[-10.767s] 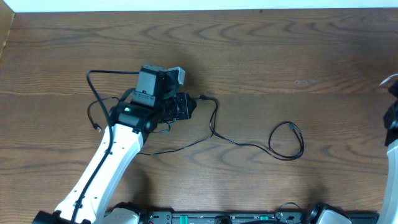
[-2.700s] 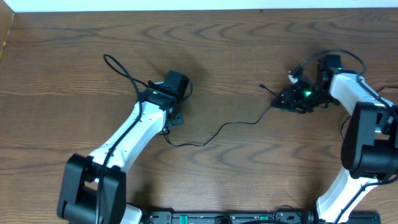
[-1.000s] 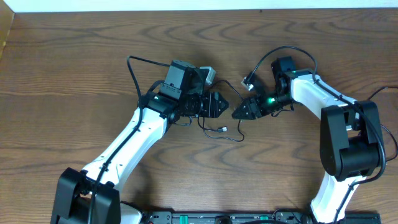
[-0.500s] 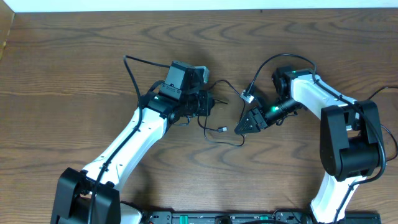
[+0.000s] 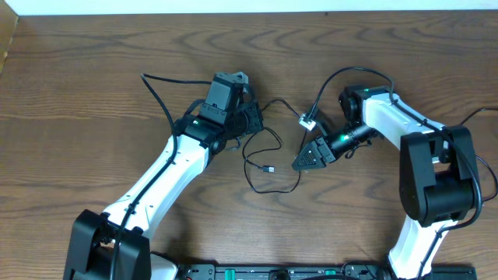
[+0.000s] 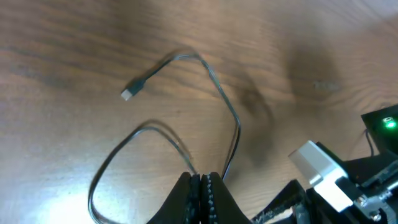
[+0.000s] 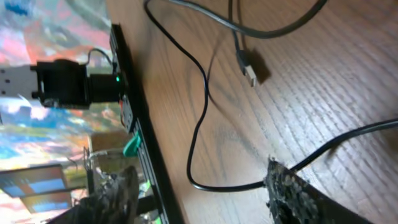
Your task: Untangle cables
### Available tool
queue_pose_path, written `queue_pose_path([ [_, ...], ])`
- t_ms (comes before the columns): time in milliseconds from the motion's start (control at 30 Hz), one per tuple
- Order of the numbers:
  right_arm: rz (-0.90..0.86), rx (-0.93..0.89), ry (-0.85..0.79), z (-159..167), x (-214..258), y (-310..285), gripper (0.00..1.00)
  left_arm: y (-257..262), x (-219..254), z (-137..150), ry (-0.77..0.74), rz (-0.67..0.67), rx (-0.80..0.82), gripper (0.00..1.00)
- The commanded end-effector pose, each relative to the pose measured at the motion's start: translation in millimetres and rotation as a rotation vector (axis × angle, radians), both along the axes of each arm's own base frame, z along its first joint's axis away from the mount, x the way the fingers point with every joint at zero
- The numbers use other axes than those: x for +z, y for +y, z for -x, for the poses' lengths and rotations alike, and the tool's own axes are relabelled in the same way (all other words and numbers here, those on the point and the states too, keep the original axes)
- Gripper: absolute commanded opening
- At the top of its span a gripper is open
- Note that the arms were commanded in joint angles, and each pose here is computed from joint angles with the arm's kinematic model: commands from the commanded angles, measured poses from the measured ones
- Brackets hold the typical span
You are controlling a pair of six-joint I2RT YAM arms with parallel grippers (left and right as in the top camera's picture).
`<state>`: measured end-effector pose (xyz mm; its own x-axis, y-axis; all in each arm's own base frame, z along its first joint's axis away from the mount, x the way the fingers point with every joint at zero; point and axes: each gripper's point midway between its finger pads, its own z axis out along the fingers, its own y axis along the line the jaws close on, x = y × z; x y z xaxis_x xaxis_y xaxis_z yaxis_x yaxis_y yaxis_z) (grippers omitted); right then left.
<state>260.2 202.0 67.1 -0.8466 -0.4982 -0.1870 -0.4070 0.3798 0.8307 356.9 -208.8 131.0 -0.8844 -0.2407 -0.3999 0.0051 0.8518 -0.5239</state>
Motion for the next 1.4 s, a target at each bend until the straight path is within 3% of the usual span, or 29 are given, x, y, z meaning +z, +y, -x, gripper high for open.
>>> queue_pose_path([
  [0,0.112,-0.034,0.096,7,-8,-2,0.63,7,-9,5,0.035,-0.044,0.01,0.09],
  [200,0.417,-0.183,0.329,20,-27,-18,0.62,31,-27,21,0.105,-0.175,0.032,0.11],
  [500,0.487,-0.215,0.439,39,-33,-9,0.65,35,-32,29,0.138,-0.2,0.03,0.11],
  [700,0.52,-0.247,0.481,52,-48,0,0.5,35,-32,29,0.139,-0.2,0.03,0.11],
  [800,0.494,-0.302,0.492,49,-59,13,0.31,36,-33,29,0.142,-0.201,0.03,0.11],
  [900,0.379,-0.308,0.425,34,-60,33,0.17,36,-33,29,0.141,-0.201,0.029,0.11],
  [967,0.313,-0.298,0.364,23,-58,42,0.01,36,-33,29,0.142,-0.201,0.029,0.11],
  [1233,0.162,-0.275,0.167,-16,-42,51,0.01,37,-34,31,0.151,-0.206,0.029,0.11],
  [1367,0.211,-0.293,0.03,-42,-25,29,0.01,37,-34,32,0.152,-0.207,0.029,0.11],
])
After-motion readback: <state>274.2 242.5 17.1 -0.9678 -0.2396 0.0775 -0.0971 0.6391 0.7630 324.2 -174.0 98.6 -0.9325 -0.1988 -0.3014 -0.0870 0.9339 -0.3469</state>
